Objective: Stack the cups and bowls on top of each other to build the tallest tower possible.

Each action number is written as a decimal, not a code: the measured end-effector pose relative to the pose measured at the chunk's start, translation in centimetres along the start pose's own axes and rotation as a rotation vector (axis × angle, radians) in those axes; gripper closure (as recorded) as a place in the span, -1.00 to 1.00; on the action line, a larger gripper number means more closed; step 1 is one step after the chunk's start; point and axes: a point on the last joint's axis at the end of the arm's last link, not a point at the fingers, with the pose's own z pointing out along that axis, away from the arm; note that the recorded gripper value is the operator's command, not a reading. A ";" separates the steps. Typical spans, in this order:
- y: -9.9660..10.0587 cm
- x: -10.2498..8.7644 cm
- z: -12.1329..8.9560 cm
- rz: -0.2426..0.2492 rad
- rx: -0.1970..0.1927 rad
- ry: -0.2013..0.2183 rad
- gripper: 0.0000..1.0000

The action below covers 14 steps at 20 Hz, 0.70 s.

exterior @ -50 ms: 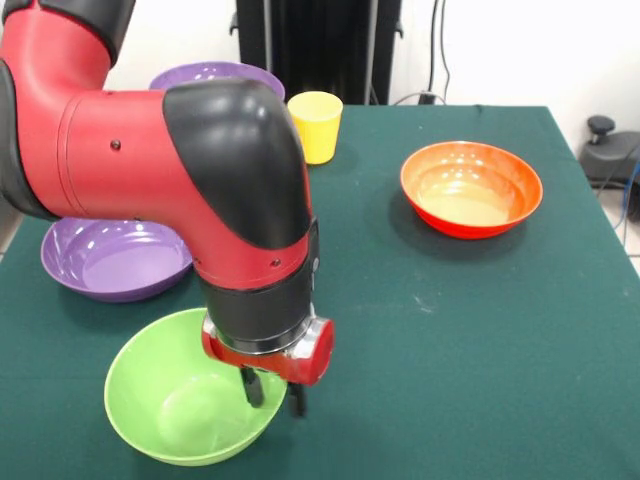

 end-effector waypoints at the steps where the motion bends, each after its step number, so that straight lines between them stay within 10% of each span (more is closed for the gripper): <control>1: 0.0 0.0 0.0 0.001 -0.001 -0.001 1.00; 14: -0.7 -1.0 -1.7 0.004 0.003 -0.038 1.00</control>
